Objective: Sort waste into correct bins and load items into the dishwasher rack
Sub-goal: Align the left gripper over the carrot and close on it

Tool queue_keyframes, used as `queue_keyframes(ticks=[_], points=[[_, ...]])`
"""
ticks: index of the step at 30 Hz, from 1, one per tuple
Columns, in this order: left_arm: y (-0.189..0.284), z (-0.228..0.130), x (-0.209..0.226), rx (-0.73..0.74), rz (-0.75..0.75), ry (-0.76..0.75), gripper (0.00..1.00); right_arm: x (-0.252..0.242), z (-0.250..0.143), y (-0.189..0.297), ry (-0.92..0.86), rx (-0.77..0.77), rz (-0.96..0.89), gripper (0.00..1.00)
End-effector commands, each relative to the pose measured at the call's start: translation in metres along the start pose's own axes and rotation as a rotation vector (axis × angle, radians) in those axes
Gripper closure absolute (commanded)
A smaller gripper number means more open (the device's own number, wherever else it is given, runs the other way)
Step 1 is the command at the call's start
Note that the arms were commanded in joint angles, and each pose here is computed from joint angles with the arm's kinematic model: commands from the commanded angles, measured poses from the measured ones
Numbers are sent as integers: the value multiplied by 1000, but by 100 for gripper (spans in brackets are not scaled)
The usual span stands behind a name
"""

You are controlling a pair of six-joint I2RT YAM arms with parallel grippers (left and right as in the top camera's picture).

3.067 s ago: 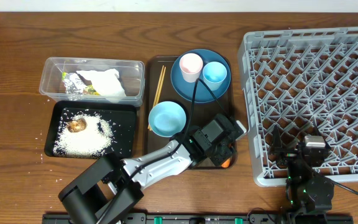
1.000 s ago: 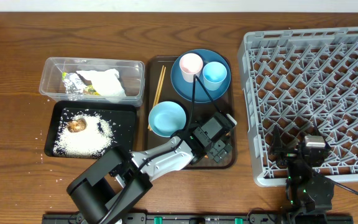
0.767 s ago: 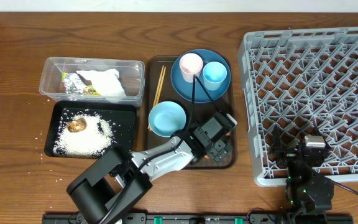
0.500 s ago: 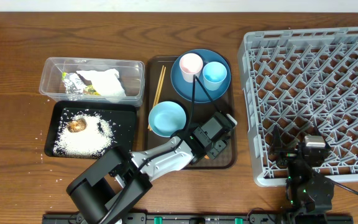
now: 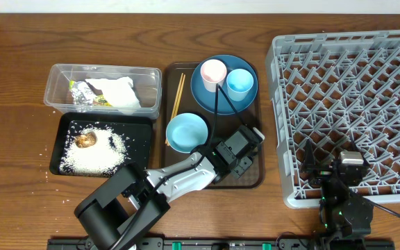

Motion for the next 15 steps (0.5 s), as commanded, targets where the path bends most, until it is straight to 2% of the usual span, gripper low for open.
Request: queue_keyframes(ticks=[1, 6, 9, 15], points=[[7, 8, 1, -26, 3, 10, 55, -2, -1, 0, -4, 4, -16, 1], [4, 7, 1, -20, 4, 9, 56, -2, -1, 0, -4, 4, -16, 1], [2, 7, 1, -21, 4, 9, 64, -2, -1, 0, -4, 4, -16, 1], [1, 7, 1, -19, 5, 9, 74, -2, -1, 0, -4, 4, -16, 1]])
Point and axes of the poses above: each gripper's point midway between its finger pads, its own y axis back along the fingers, its own x axis along the line the jaws close on, z = x × y, the point moved 9 cm from there along y, back along the fingers, and after that the axes turned 1 degree about y, right-handed, at the moved point
